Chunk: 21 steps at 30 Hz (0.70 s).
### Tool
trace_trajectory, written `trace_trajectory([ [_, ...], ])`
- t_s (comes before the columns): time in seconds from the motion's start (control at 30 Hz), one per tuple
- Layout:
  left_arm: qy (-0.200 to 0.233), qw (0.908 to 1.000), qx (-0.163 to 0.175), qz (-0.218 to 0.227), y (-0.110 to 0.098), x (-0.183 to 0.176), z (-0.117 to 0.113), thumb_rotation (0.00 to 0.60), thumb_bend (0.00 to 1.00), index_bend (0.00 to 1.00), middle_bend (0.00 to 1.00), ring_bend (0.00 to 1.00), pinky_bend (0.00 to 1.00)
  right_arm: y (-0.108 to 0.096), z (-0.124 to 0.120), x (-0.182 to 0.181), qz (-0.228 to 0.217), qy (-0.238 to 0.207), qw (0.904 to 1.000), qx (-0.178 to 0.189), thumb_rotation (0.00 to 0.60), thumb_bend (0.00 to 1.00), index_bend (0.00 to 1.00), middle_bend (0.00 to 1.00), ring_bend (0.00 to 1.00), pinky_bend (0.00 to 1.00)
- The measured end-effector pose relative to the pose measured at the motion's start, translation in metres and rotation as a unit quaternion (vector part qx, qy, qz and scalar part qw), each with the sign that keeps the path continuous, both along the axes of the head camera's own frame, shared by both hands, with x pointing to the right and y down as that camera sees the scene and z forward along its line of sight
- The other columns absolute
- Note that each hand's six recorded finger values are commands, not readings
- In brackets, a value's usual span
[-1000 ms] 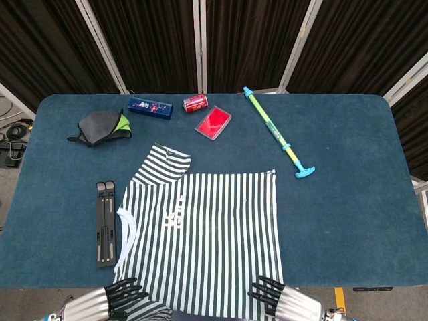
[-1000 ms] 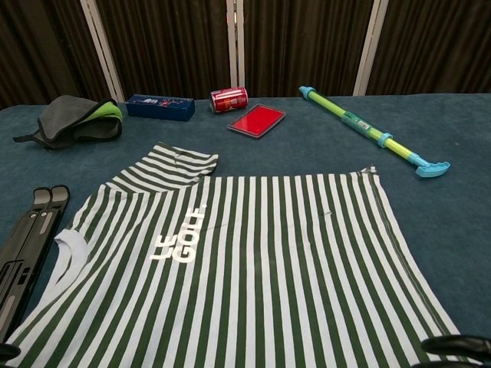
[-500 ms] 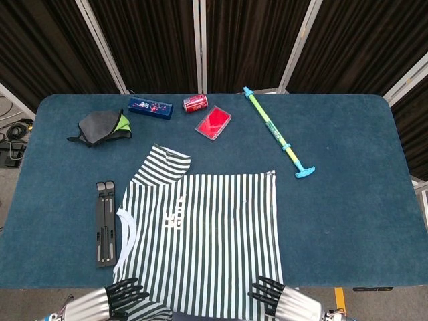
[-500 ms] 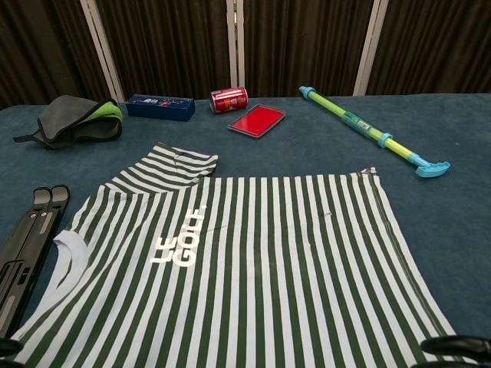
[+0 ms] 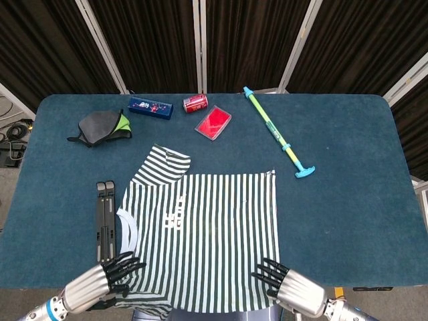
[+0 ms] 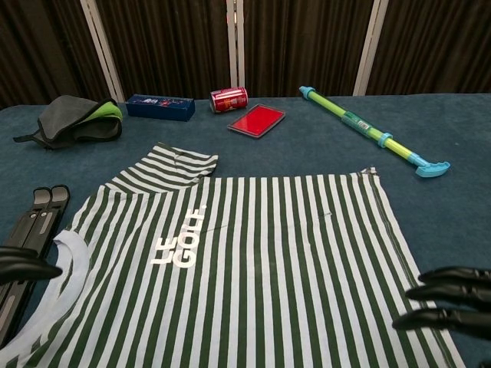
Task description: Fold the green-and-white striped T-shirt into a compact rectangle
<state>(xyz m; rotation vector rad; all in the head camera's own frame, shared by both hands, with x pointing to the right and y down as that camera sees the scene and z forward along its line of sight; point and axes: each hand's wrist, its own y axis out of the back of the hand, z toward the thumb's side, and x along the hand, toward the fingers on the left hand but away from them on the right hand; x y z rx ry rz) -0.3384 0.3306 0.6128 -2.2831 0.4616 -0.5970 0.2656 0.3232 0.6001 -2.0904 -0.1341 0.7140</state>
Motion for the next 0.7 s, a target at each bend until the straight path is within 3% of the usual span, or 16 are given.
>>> trace_trajectory([
  [0.3, -0.025, 0.9946, 0.002, -0.101, -0.047, 0.012, 0.009, 0.600, 0.63, 0.85, 0.00, 0.00, 0.00, -0.047, 0.010, 0.006, 0.073, 0.010, 0.9972, 0.013, 0.600, 0.42, 0.75, 0.10, 0.00, 0.00],
  [0.57, -0.054, 0.9876, 0.003, -0.147, -0.088, 0.012, 0.027, 0.600, 0.62, 0.85, 0.00, 0.00, 0.00, -0.087, 0.030, 0.009, 0.129, 0.029, 0.9911, 0.011, 0.600, 0.42, 0.75, 0.10, 0.00, 0.00],
  [0.7, -0.071, 0.9848, -0.015, -0.158, -0.100, 0.015, 0.036, 0.600, 0.62, 0.84, 0.00, 0.00, 0.00, -0.106, 0.042, 0.007, 0.149, 0.039, 0.9880, 0.008, 0.600, 0.42, 0.75, 0.10, 0.00, 0.00],
])
